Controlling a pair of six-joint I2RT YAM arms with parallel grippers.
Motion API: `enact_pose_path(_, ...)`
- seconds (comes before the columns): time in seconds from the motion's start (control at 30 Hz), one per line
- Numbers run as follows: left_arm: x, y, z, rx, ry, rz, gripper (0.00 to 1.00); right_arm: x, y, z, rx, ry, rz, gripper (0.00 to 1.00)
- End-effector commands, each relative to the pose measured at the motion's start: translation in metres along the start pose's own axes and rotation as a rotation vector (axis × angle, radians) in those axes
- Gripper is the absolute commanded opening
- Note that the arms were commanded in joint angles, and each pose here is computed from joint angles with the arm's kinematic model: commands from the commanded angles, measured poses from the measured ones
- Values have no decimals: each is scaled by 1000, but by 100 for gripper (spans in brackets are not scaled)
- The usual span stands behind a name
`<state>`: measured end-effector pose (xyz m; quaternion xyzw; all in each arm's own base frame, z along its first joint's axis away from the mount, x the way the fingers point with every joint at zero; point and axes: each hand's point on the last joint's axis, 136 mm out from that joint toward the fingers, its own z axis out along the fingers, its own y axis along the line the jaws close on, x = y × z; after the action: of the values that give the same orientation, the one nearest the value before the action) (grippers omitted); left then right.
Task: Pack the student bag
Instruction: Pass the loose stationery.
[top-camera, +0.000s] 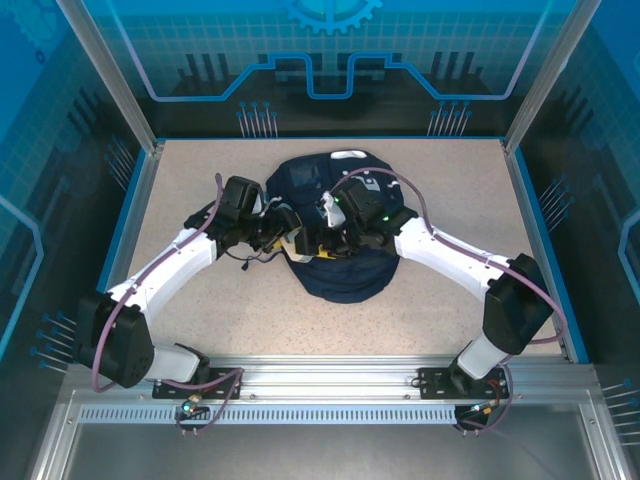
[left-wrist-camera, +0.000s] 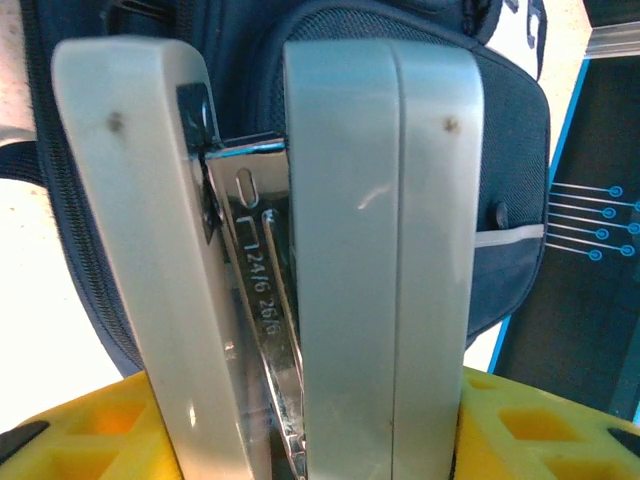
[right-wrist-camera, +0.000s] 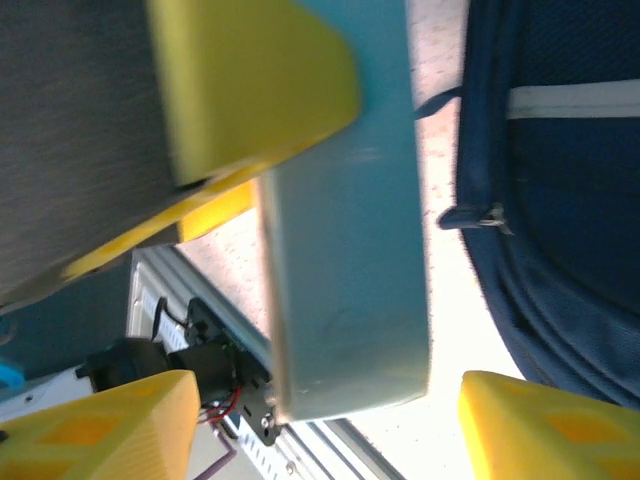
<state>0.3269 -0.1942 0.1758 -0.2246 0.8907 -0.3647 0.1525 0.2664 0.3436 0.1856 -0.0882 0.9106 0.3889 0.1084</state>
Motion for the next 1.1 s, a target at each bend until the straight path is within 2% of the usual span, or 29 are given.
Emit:
enact_pose_path(0.0, 1, -34, -11, 110, 5, 49, 28, -4, -10, -7, 50, -46, -18, 75)
enact_pose_path(0.1, 1, -34, -10, 114, 11, 46, 27, -2, -8, -1, 27, -17, -17, 77)
enact_pose_path(0.23, 3, -39, -10, 137, 26, 44, 27, -3, 9, 7, -83, 11, -24, 75)
enact_pose_path(0.43, 6, -44, -13, 163, 40, 24, 28, -11, 21, 6, -144, -15, -21, 64)
enact_pose_path(0.7, 9, -58, -21, 227, 54, -4, 31, -13, 15, 3, -126, -38, -15, 47)
enact_pose_path(0.77, 9, -60, -23, 233, 51, 0, 34, -14, 14, 3, -121, -41, -15, 37)
enact_pose_path(0.83, 8, -60, -26, 227, 43, 4, 42, -15, 14, 0, -117, -53, -23, 29)
enact_pose_path(0.9, 7, -57, -28, 204, 32, 11, 59, -17, 14, -5, -112, -77, -36, 24)
enact_pose_path(0.97, 4, -49, -30, 155, 10, 28, 78, -20, 12, -16, -98, -114, -49, 22)
enact_pose_path(1.07, -1, -41, -35, 89, -35, 93, 95, -23, 4, -35, -63, -165, -61, 20)
